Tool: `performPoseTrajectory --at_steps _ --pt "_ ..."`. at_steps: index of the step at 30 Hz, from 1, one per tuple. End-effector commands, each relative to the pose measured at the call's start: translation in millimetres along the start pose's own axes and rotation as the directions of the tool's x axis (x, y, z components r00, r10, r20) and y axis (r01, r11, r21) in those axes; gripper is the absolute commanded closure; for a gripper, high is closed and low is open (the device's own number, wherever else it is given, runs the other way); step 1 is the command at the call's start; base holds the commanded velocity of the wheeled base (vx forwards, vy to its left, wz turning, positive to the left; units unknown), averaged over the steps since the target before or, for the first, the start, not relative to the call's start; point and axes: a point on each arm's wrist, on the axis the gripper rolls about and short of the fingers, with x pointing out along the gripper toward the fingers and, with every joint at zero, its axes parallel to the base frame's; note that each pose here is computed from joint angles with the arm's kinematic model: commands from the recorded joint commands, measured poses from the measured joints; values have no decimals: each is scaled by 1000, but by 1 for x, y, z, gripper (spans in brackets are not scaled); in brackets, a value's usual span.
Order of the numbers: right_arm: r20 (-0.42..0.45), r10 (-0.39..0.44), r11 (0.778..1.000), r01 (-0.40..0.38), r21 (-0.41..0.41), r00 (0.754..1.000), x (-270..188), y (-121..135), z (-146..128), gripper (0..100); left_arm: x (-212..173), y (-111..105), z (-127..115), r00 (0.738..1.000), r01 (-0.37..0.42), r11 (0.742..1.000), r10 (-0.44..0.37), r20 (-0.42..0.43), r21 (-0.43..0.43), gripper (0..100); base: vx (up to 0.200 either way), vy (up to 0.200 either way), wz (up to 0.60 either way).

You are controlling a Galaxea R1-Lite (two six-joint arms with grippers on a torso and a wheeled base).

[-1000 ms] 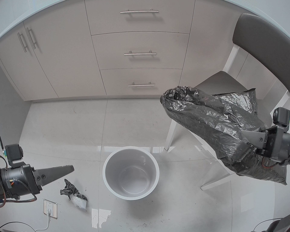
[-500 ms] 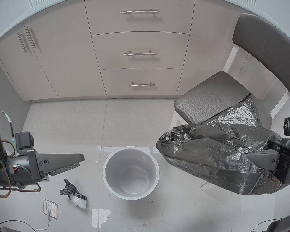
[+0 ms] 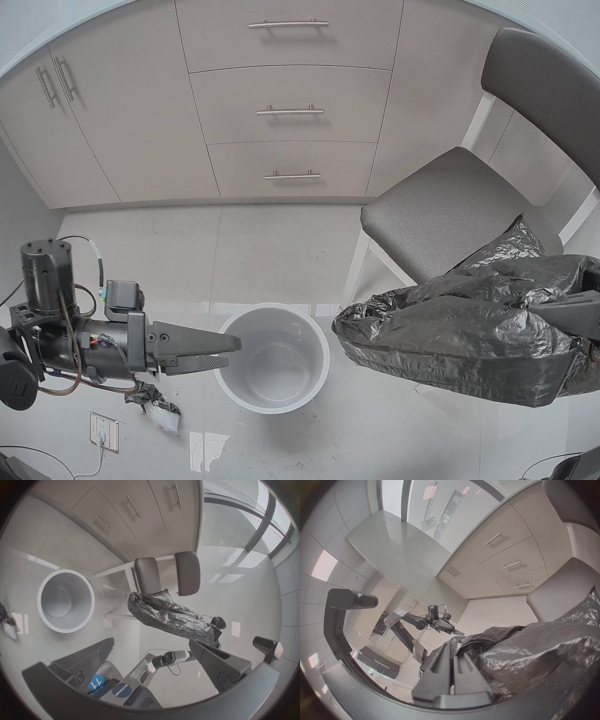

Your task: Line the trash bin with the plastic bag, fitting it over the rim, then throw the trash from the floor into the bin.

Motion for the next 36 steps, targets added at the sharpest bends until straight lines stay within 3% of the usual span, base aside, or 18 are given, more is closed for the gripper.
performPoseTrajectory --at_steps 1,8,14,25,31,36 --pt "3 10 1000 -10 -24 1000 -2 12 12 100 38 39 3 997 -16 999 13 -77 -42 0 0 0 0" --pt "8 31 999 -31 -33 999 -4 19 19 100 70 61 1 991 -5 999 -2 -135 -54 0 0 0 0" --pt "-10 55 998 -56 -33 998 -1 23 22 100 79 60 -3 988 28 999 -31 -150 -24 0 0 0 0" --pt "-29 64 998 -65 -26 997 -1 24 20 100 71 58 8 996 46 999 -44 -82 15 0 0 0 0" --pt "-83 91 996 -92 -8 992 0 28 14 100 64 45 20 995 97 995 -97 -10 6 0 0 0 0" --pt "-92 101 995 -102 -9 991 3 28 13 100 70 46 18 993 117 993 -117 -19 5 0 0 0 0"
